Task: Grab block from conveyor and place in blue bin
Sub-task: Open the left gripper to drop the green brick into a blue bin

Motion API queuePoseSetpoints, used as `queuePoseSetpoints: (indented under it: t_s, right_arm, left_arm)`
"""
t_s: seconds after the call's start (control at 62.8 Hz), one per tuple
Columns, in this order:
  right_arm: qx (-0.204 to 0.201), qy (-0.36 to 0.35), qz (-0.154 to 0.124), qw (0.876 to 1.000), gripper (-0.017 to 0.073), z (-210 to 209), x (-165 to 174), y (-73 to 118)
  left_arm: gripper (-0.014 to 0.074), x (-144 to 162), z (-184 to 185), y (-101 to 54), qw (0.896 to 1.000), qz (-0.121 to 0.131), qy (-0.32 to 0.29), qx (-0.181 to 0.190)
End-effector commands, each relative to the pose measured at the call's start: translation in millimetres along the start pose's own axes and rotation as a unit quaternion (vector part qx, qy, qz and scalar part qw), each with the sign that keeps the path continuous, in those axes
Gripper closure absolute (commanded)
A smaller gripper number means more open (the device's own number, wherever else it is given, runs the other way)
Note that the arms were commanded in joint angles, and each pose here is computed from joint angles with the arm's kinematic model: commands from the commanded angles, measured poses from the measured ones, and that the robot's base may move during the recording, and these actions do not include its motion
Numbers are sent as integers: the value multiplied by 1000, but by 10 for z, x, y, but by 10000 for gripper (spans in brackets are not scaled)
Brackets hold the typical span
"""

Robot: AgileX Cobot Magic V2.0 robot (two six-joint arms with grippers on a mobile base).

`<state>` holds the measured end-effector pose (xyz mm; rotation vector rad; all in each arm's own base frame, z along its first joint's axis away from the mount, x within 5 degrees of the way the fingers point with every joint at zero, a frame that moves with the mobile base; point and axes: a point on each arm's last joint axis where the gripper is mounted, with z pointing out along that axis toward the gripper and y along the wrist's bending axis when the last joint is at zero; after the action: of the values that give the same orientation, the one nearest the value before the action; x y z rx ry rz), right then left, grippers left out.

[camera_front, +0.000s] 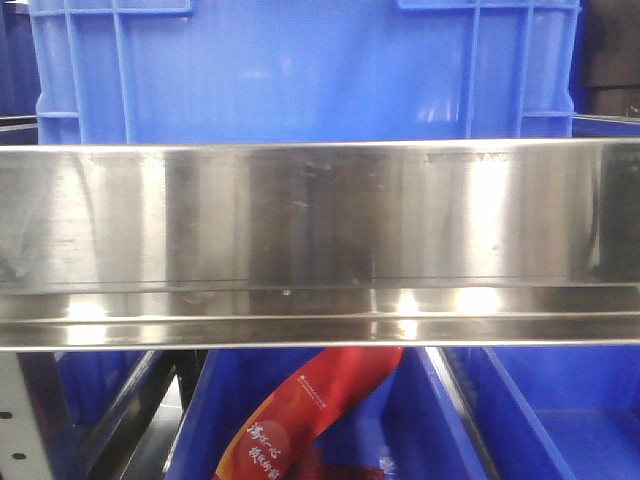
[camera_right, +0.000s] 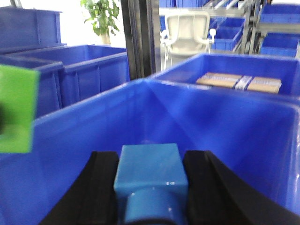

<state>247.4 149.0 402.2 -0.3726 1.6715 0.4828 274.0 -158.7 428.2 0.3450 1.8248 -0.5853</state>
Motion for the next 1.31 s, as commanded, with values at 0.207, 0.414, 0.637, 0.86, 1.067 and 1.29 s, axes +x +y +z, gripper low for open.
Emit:
queuePoseSetpoints:
  t_s: [0.207,0.414,0.637,0.86,1.067,1.29]
  right_arm:
    - [0,17,-1,1000,637,5,-1,9]
    - [0,20,-1,1000,205,5,4,9]
    - [1,19,0,1000,118,5,2,3]
    - [-3,-15,3,1000,419,-236,-173,22]
    - [-5,-30,3,1000,718,-392,-262,32]
    - [-7,-29,8,1000,721,-659,-316,41]
  left_arm:
    - [625,35,146,-8,999,-36,6,8]
    - [234,81,160,-10,999,-36,29,9]
    - [153,84,160,-7,999,-31,30,8]
    - [400,9,11,-42,999,-28,20,13]
    - [705,-26,-57,-40,1000,-2,13,6]
    - [705,11,-271,-60,1000,9,22,6]
